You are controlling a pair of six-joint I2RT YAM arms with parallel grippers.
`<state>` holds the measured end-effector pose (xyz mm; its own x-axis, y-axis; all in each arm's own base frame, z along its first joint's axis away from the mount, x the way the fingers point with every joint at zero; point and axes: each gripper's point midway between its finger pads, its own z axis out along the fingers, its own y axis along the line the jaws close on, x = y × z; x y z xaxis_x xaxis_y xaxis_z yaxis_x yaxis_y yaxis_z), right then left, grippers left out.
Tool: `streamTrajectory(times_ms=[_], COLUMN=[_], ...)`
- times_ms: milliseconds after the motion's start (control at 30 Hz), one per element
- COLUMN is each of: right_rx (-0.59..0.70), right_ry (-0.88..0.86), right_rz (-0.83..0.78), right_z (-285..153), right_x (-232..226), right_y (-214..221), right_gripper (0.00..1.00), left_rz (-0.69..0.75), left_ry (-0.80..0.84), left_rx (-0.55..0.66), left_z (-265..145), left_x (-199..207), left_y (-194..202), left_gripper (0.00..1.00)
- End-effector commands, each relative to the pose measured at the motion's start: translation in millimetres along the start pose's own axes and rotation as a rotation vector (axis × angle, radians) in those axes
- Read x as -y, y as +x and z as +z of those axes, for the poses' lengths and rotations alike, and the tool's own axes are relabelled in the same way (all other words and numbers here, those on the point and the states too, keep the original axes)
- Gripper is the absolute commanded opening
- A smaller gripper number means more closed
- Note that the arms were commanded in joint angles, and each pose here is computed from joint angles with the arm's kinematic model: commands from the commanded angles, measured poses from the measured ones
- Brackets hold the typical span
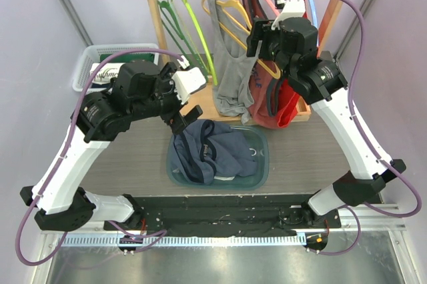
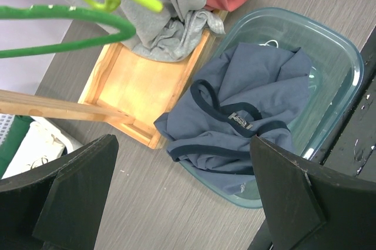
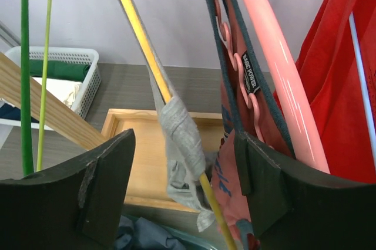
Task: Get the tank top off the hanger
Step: Pick up the hanger from the clothesline.
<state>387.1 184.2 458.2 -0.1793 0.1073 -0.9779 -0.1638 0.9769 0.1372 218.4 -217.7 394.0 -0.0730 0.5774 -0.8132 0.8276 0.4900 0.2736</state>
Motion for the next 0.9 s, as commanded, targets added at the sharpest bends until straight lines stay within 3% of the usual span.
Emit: streamTrajectory(times_ms=[0,233,400,533,667,700,767,867], right_rx=[0.054,0.015,-0.002,-0.014,-0.014,0.014,0.026,0.118], right_ry=[-0.048,-0.103,-0.142,-0.142,-0.146,-0.154,-0.167,-0.185], right_rz=[0.008,0.013,0.006,-0.009,-0.019,-0.012,-0.018,-0.014], right_z=[-2.1,13.1,19.7,26.7,30.2,29.0,29.2,19.0], right_x=[-8.4,-23.8,-33.0,-34.9,-35.6,-36.9,-37.3,-35.5], right_y=[-17.5,-2.6,3.5,8.9,13.3,7.0,12.6,-1.3], right_gripper=[0.73,0.37,0.33,0.42,0.24,0.13,0.02,0.01], left_rz=[-0.012,-0.013,-0.01,-0.01,-0.011,-0.012,-0.012,-0.012], left_ry=[0.01,0.009,0.011,0.014,0.01,0.012,0.014,0.016], left_rx=[0.045,0.041,0.04,0.043,0.043,0.044,0.038,0.037], left_z=[-9.2,-9.7,-10.0,-11.0,-11.2,-11.2,-10.3,-9.8], left_x=[2.1,2.3,3.0,3.4,2.7,3.2,3.8,4.3], left_y=[-11.4,-9.7,-9.2,-9.6,-9.4,-9.6,-7.9,-7.3], left_gripper=[1.0,1.0,1.0,1.0,1.0,1.0,1.0,1.0])
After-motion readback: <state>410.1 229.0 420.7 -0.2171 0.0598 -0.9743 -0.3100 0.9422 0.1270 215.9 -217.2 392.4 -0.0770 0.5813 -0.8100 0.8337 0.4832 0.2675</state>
